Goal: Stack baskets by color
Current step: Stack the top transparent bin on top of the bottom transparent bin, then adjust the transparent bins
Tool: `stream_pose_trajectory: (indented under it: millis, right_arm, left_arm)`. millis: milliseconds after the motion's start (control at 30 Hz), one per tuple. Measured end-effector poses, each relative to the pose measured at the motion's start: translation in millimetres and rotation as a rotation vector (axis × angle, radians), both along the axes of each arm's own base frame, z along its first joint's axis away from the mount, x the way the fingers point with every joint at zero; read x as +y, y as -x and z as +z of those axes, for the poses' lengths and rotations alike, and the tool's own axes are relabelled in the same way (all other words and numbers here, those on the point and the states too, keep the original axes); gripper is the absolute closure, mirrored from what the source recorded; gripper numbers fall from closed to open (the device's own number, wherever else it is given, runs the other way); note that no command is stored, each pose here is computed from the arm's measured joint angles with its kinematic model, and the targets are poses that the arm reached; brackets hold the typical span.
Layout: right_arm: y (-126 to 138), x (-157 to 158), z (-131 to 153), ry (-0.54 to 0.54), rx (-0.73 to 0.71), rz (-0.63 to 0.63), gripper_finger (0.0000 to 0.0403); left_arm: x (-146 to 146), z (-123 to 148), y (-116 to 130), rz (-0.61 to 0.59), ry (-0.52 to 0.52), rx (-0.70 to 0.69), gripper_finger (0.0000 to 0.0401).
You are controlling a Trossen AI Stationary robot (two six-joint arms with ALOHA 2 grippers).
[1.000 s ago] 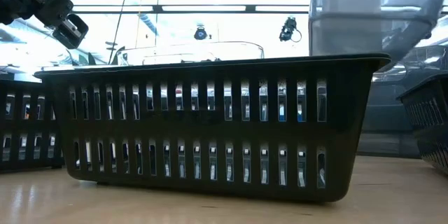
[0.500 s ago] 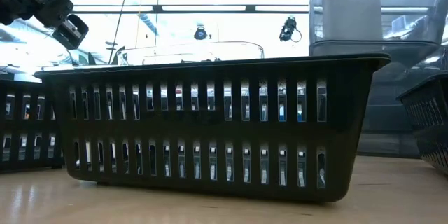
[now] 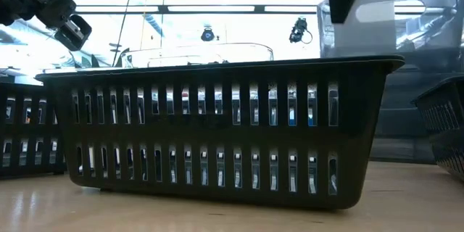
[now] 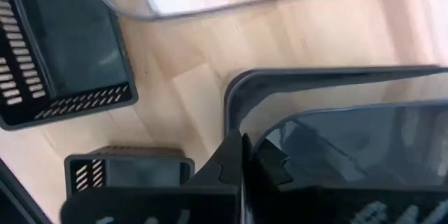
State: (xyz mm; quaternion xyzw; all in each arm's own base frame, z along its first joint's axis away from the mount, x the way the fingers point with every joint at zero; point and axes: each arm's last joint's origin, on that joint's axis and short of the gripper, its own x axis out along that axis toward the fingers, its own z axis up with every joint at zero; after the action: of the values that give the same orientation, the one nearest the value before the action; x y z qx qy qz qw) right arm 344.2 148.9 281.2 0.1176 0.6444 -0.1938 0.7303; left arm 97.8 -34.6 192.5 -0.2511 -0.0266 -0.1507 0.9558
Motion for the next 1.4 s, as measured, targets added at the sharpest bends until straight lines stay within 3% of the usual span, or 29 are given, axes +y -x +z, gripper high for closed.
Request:
stream_pose_trajectory:
  millis: [433,867,1133,1400]
  right_arm:
    - [-6.7,4.4,-5.2,-0.059,-0.015,0.027,0.0382]
    - [-7.9,1.4,-8.1,-0.059,-0.001,0.114,0.0276]
    - [-6.2,5.3,-5.7,-0.071,0.000,0.140,0.0245]
    - [1.2,9.5,-31.0,-0.009,0.049,0.148,0.0211]
  left_arm:
    - [0.0,-0.1,-0.1,0.000,-0.001,0.001,0.0284]
    - [0.0,-0.1,0.0,0.000,0.000,0.001,0.0284]
    - [0.0,-0.2,0.0,0.000,0.000,0.001,0.0284]
    - [0.0,-0.2,-0.1,0.000,-0.001,0.001,0.0284]
